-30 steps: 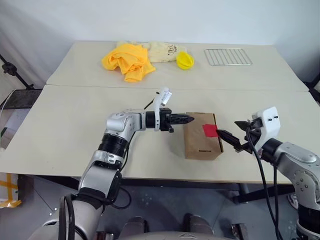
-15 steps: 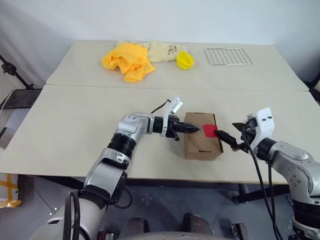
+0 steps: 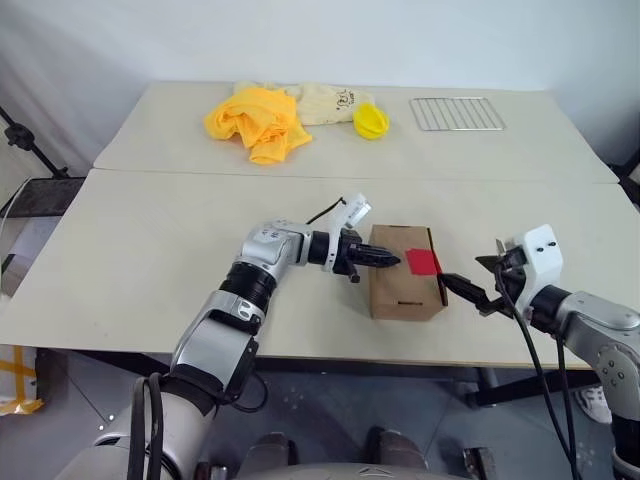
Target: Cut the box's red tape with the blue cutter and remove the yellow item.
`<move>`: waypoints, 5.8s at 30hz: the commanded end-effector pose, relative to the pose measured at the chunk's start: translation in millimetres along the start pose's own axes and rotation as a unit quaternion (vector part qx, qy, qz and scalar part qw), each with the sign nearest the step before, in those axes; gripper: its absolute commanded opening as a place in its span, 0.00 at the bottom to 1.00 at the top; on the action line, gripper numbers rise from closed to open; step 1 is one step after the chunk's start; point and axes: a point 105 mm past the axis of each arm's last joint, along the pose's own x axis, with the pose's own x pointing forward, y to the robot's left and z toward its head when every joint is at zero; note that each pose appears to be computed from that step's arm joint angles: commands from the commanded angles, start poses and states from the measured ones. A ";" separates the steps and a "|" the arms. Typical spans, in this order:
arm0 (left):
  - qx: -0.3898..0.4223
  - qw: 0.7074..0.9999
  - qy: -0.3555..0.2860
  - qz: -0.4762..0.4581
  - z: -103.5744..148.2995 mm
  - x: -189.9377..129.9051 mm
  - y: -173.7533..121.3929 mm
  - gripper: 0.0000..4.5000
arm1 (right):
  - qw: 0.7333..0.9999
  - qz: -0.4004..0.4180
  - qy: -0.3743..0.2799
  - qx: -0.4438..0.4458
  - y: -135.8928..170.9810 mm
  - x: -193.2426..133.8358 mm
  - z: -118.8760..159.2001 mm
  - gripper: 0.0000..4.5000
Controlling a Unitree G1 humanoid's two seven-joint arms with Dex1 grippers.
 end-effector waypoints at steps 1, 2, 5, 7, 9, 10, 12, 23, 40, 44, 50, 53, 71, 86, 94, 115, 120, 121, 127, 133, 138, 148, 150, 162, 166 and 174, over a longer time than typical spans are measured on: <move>-0.004 1.000 0.021 0.009 -8.5 1.1 3.1 0.00 | 1.000 -0.001 0.026 -0.015 -3.0 -2.4 -8.7 0.99; -0.005 1.000 0.022 0.009 -9.4 0.8 3.4 0.00 | 0.999 0.000 0.030 -0.017 -3.4 -2.3 -10.2 0.99; -0.007 1.000 0.026 0.011 -12.4 0.1 4.2 0.00 | 0.998 -0.005 0.057 -0.028 -9.1 -2.4 -20.5 0.99; -0.008 1.000 0.027 0.012 -13.7 -0.3 4.7 0.00 | 0.997 0.000 0.070 -0.035 -10.7 -2.8 -25.7 0.99; -0.009 0.999 0.028 0.013 -13.9 -0.7 5.0 0.00 | 0.996 0.003 0.077 -0.041 -11.7 -2.5 -27.9 0.99; -0.009 0.999 0.028 0.013 -13.8 -0.8 5.1 0.00 | 0.996 0.005 0.079 -0.045 -11.9 -2.2 -28.7 0.99; -0.009 0.999 0.028 0.015 -13.7 -0.8 5.3 0.00 | 0.995 0.011 0.083 -0.049 -11.8 -1.3 -30.1 0.99; -0.014 0.999 0.024 0.019 -14.9 -1.1 6.0 0.00 | 0.989 0.016 0.131 -0.071 -15.9 0.0 -55.6 0.99; -0.019 0.999 0.024 0.023 -19.0 -1.6 6.0 0.00 | 0.982 0.006 0.167 -0.091 -31.4 -8.3 -75.7 0.99; -0.020 0.999 0.023 0.025 -18.7 -1.8 6.4 0.00 | 0.989 -0.008 0.129 -0.071 -41.8 -13.6 -54.6 0.99; -0.020 0.999 0.024 0.028 -19.2 -3.3 7.6 0.00 | 0.996 -0.024 0.082 -0.022 -52.4 -21.8 -31.0 0.99; -0.020 0.999 0.026 0.028 -20.3 -3.2 7.7 0.00 | 0.998 -0.018 0.066 0.013 -48.8 -20.8 -24.8 0.99; -0.018 0.999 0.036 0.025 -21.3 -4.0 5.6 0.00 | 0.977 0.063 0.069 0.190 -31.7 33.3 -16.8 0.99; -0.015 0.999 0.039 0.024 -20.7 -2.8 3.0 0.00 | 0.930 0.172 0.121 0.301 -0.3 53.1 -20.9 0.99; -0.015 0.999 0.037 0.026 -20.3 -2.5 3.0 0.00 | 0.920 0.200 0.124 0.313 12.9 55.9 -20.3 0.99; -0.013 0.999 0.039 0.026 -25.1 -0.4 1.9 0.00 | 0.928 0.126 0.128 0.327 7.9 45.4 -28.8 0.01; -0.015 0.999 0.036 0.027 -25.9 -0.4 1.6 0.00 | 0.931 0.114 0.110 0.330 8.4 39.3 -24.8 0.01; -0.016 0.999 0.034 0.028 -25.8 -0.7 1.7 0.00 | 0.932 0.112 0.107 0.329 9.0 37.9 -22.9 0.01; -0.018 0.999 0.025 0.036 -24.2 -5.2 1.7 0.00 | 0.942 0.102 0.096 0.306 12.8 24.7 -7.7 0.01; -0.019 0.999 0.020 0.045 -24.3 -13.3 0.2 0.00 | 0.957 0.111 0.061 0.262 20.7 13.6 17.0 0.01; -0.025 0.998 0.012 0.059 -23.8 -19.5 1.1 0.00 | 0.960 0.156 0.040 0.229 40.3 8.2 35.0 0.01; -0.034 0.997 -0.001 0.071 -23.5 -18.5 2.9 0.00 | 0.953 0.200 0.027 0.227 54.9 9.9 52.9 0.01; -0.034 0.997 -0.003 0.073 -22.7 -18.1 3.7 0.00 | 0.953 0.202 0.026 0.225 55.1 9.9 56.7 0.01; -0.029 0.996 -0.009 0.079 -17.4 -16.9 7.5 0.00 | 0.965 0.181 0.105 0.160 48.2 10.5 61.9 0.01; -0.027 0.996 -0.010 0.082 -14.7 -26.4 9.5 0.00 | 0.966 0.158 0.131 0.159 38.7 13.5 55.1 0.01; -0.040 0.994 -0.062 0.086 17.7 -65.2 17.1 0.00 | 0.968 0.148 0.158 0.129 34.6 19.2 55.7 0.01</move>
